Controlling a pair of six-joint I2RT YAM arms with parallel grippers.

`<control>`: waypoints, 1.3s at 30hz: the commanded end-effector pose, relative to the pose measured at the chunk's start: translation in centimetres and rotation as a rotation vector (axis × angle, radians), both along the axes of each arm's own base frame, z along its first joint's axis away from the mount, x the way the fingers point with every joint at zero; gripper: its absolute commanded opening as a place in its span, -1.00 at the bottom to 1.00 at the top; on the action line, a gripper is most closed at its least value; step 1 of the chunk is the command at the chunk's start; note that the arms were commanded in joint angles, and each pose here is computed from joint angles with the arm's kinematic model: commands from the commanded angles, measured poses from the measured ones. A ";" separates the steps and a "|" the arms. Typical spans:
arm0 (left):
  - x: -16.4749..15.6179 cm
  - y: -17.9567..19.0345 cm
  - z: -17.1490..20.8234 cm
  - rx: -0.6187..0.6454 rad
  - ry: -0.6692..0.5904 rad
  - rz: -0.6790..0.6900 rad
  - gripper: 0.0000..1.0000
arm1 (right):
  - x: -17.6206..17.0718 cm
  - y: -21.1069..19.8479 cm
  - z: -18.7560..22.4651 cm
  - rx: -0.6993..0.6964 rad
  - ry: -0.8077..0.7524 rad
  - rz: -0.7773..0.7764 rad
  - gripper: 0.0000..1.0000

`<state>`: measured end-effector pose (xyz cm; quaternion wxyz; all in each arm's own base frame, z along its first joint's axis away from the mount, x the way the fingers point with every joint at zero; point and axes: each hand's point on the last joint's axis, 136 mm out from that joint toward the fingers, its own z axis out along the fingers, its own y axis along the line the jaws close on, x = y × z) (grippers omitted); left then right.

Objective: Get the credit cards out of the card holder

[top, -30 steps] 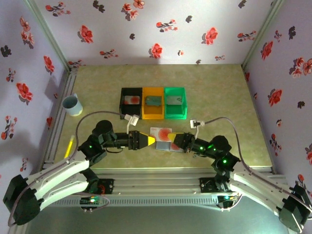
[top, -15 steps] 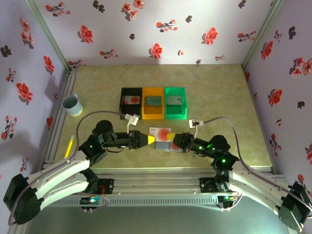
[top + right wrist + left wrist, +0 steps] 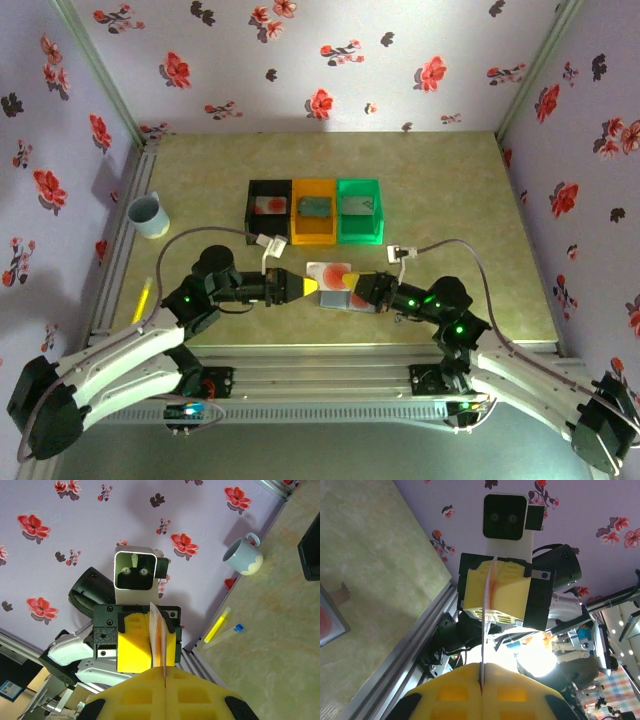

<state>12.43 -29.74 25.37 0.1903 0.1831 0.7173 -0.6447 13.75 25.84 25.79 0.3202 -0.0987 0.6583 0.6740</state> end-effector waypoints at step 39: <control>14.3 12.7 -2.9 0.567 0.066 0.471 -1.00 | 3.6 -16.9 0.2 -1.012 -0.119 -0.673 0.99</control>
